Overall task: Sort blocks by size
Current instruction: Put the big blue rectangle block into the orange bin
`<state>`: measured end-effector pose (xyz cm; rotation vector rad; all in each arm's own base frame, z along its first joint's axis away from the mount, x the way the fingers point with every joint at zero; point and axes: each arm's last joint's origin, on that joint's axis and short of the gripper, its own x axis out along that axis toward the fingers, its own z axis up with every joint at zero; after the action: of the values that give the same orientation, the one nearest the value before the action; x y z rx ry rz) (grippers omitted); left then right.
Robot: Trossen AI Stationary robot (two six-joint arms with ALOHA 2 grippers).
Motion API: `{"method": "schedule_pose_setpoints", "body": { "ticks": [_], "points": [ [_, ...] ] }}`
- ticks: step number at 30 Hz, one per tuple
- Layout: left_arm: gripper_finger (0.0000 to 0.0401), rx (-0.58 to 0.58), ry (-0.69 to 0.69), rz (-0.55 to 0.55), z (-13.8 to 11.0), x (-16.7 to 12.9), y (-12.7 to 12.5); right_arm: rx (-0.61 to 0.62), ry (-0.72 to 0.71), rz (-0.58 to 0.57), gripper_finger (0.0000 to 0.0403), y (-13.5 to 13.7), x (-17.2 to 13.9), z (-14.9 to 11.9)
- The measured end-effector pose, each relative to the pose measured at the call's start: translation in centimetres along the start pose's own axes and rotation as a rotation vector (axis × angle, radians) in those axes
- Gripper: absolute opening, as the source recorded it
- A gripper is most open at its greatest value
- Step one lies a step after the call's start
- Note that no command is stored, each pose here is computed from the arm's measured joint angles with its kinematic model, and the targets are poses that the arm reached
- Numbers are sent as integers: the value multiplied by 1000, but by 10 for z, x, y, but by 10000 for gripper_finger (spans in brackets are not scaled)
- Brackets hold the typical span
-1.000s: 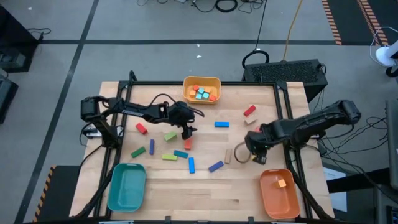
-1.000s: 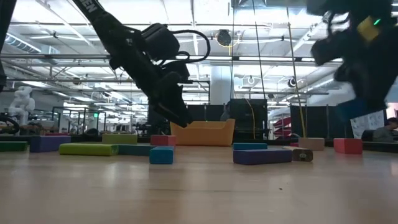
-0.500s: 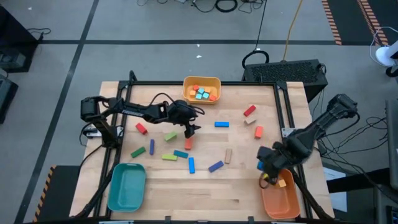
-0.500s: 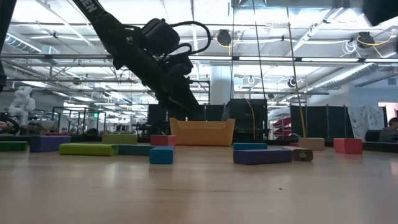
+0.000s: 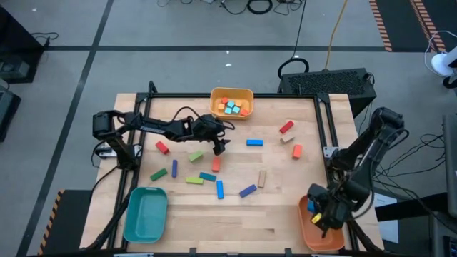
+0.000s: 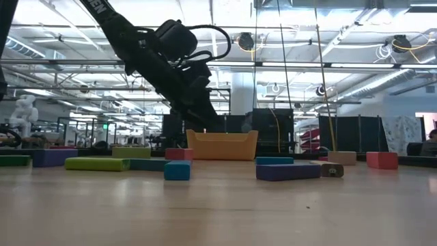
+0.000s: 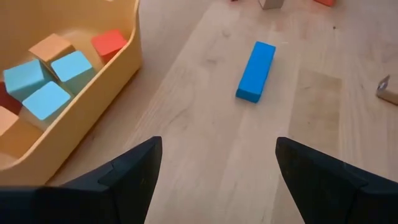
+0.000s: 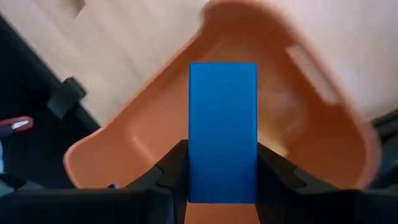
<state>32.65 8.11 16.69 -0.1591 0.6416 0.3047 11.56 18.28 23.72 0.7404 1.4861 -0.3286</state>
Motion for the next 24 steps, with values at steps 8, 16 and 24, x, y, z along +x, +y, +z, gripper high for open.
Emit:
{"method": "schedule_pose_setpoints", "body": {
  "ticks": [8, 16, 24],
  "points": [
    [312, 4, 69, -21, 0, -16, -2, -29, 15, 5, 116, 20, 31, -13],
    [312, 72, 46, 83, 18, -80, -8, -84, 57, -99, 117, 23, 55, -15],
    [312, 75, -50, 136, 27, -145, -9, -74, 48, -137, 158, 24, 65, -15]
  ]
}}
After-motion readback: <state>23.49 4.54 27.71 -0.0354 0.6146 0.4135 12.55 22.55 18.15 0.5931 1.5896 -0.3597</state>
